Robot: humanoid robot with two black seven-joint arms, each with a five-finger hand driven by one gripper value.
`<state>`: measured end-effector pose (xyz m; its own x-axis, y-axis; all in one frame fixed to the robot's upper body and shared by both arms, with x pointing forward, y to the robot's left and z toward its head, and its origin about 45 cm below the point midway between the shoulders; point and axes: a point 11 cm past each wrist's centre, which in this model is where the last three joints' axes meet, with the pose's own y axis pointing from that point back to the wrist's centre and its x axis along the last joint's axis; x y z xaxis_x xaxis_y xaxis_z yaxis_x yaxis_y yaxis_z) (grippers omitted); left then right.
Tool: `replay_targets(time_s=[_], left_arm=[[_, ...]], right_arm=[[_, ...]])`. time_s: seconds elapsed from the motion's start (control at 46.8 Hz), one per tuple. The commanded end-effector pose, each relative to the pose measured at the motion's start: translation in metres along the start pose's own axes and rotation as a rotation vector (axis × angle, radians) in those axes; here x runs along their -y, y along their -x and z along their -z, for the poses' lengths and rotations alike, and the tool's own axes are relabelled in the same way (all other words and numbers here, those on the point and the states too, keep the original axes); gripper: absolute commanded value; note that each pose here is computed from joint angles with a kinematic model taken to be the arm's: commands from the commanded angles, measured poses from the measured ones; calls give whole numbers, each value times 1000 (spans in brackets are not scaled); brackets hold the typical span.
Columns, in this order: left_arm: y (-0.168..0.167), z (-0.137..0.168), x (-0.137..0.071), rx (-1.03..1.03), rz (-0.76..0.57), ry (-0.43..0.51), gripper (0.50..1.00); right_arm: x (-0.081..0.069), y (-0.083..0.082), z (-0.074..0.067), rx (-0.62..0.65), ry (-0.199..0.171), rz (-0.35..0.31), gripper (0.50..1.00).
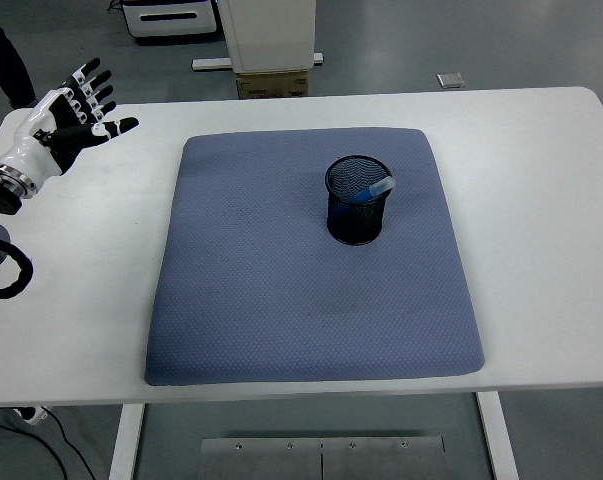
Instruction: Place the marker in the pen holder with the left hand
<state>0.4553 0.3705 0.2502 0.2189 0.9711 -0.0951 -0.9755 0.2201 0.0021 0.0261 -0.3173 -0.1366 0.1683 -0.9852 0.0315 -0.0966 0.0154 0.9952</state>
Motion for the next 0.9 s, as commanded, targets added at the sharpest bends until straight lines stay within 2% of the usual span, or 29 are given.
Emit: replay_targets(time_s=[0.0,0.15,0.342,0.534,0.876], left_arm=[[-11,1,-6,0,-25,-7,1000],[-31,21,-23,-32,-95,-42,1000],[-57,48,-44,-121,-193,-141,1000],[-71,47,-51,-187,-242,-96,1000],[-92,37,-55,-187,-305,-56,1000]], right_arm=[[0,0,0,-2,0,0,1000],[0,0,0,0,0,0,1000],[0,0,0,-2,0,0,1000],[0,0,0,0,0,0,1000],[0,0,0,-2,0,0,1000]])
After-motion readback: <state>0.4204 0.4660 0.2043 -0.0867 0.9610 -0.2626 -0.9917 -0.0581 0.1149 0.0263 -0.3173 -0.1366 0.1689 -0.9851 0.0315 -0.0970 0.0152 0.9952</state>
